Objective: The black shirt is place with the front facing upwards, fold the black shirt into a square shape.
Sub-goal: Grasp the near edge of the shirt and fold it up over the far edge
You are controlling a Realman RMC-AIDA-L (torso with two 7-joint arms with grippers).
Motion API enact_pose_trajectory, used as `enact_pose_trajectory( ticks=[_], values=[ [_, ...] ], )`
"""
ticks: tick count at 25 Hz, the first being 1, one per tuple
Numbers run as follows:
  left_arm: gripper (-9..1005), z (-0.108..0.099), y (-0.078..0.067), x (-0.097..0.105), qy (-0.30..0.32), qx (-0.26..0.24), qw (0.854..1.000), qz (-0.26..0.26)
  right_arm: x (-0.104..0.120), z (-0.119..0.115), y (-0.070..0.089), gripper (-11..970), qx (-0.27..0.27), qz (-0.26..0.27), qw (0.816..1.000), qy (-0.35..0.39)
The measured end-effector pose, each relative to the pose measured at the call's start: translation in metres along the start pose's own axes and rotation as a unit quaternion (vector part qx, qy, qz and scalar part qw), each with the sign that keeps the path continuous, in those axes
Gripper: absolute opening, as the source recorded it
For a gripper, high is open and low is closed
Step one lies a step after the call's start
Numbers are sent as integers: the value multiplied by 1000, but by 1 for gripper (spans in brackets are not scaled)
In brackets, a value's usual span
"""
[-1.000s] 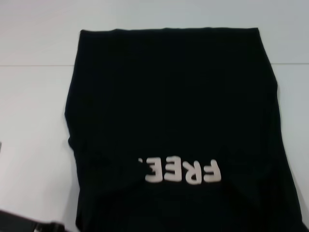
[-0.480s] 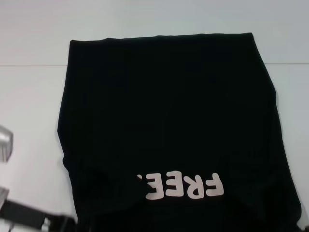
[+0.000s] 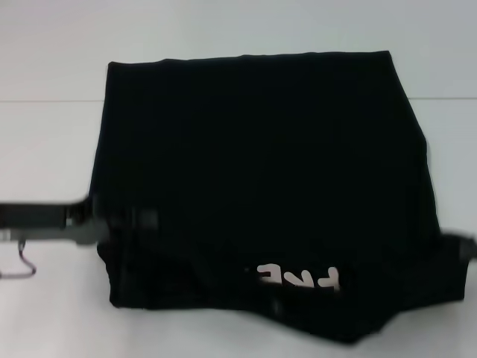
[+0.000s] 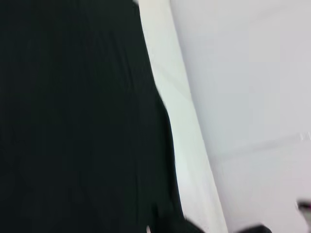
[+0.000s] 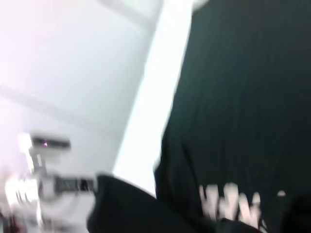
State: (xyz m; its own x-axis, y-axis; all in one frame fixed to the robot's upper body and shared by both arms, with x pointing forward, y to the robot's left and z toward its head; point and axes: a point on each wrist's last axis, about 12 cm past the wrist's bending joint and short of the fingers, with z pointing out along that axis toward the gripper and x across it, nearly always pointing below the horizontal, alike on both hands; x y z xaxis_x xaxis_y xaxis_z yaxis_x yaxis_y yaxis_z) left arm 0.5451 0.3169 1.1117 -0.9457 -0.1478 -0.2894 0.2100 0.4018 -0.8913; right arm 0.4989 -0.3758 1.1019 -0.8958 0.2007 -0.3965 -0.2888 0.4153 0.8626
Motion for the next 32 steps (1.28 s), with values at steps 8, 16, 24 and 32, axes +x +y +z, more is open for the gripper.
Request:
enact_pose_trajectory(
  ticks=[8,16,24,32],
  values=[
    [52,14,1,-26,-118,-5,992,38,-20,9,-4,73,-31,10,986,-162],
    [51,30,7,-39,-194,-40,977,78,-39,47,-12,82,-4,-12,969,-246],
    [52,37,9,-54,-255,-76,957,119,-49,81,-22,91,66,-37,961,-267],
    [54,53,9,-63,-259,-112,948,145,-54,98,-26,100,100,-47,955,-276]
  ],
)
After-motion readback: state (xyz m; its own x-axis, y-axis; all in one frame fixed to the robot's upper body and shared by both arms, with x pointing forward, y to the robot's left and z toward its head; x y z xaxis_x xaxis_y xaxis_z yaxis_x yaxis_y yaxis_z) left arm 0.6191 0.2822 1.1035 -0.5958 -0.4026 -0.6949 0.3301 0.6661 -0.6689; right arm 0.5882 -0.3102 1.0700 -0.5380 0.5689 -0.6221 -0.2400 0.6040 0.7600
